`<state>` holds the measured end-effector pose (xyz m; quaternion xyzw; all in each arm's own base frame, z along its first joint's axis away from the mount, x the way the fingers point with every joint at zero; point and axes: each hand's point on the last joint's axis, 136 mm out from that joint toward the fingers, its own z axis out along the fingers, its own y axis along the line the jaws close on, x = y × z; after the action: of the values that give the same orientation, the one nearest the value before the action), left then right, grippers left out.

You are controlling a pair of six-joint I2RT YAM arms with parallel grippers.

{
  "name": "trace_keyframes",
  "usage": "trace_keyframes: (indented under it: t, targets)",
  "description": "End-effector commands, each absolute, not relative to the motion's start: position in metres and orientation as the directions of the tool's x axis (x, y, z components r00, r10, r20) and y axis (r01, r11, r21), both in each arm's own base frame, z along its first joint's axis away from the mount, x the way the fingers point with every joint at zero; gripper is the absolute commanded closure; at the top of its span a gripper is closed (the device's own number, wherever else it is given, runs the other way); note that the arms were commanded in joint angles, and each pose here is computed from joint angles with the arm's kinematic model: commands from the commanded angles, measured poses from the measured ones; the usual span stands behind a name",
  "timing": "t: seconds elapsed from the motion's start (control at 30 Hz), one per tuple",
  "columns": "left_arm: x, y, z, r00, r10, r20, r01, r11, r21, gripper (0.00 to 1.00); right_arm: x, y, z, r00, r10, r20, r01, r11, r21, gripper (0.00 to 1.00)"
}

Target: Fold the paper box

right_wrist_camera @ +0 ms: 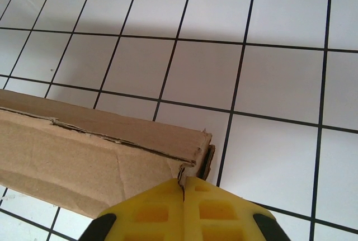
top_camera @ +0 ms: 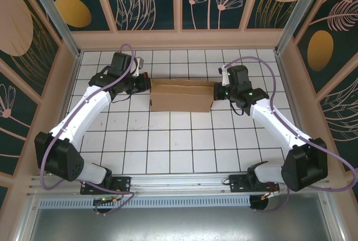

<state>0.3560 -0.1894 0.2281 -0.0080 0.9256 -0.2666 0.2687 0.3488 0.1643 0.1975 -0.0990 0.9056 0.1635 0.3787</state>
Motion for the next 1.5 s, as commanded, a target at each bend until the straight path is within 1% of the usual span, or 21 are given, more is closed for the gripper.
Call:
trace_keyframes:
  t: [0.0, 0.23, 0.37, 0.47, 0.7, 0.93, 1.17, 1.43, 1.47]
  targets:
    - [0.353, -0.194, 0.234, -0.866, -0.114, -0.488, 0.167, 0.852, -0.496, 1.00, 0.351, 0.169, 0.211, -0.672, -0.091, -0.735, -0.345, 0.917, 0.202, 0.99]
    - [0.348, -0.194, 0.225, -0.888, -0.076, -0.454, 0.172, 0.860, -0.481, 1.00, 0.353, 0.167, 0.221, -0.648, -0.107, -0.754, -0.355, 0.919, 0.175, 0.99]
    - [0.351, -0.197, 0.226, -0.881, -0.114, -0.459, 0.156, 0.845, -0.511, 1.00, 0.353, 0.168, 0.216, -0.663, -0.099, -0.742, -0.345, 0.920, 0.186, 0.99]
    - [0.354, -0.198, 0.216, -0.883, -0.135, -0.450, 0.136, 0.844, -0.519, 1.00, 0.353, 0.169, 0.213, -0.667, -0.091, -0.740, -0.341, 0.920, 0.195, 0.99]
    - [0.357, -0.195, 0.197, -0.879, -0.173, -0.444, 0.099, 0.846, -0.524, 1.00, 0.350, 0.164, 0.197, -0.676, -0.086, -0.731, -0.324, 0.927, 0.190, 0.99]
    - [0.356, -0.185, 0.186, -0.870, -0.180, -0.460, 0.078, 0.869, -0.488, 1.00, 0.348, 0.155, 0.181, -0.687, -0.067, -0.724, -0.298, 0.934, 0.196, 0.99]
    - [0.354, -0.189, 0.177, -0.872, -0.202, -0.447, 0.072, 0.848, -0.525, 1.00, 0.347, 0.151, 0.166, -0.702, -0.031, -0.711, -0.271, 0.935, 0.227, 0.99]
    - [0.352, -0.192, 0.165, -0.876, -0.216, -0.430, 0.064, 0.833, -0.550, 1.00, 0.344, 0.157, 0.149, -0.740, 0.023, -0.673, -0.243, 0.923, 0.298, 0.95]
    - [0.352, -0.192, 0.163, -0.877, -0.216, -0.430, 0.064, 0.833, -0.550, 1.00, 0.343, 0.157, 0.149, -0.741, 0.021, -0.671, -0.243, 0.924, 0.297, 0.93]
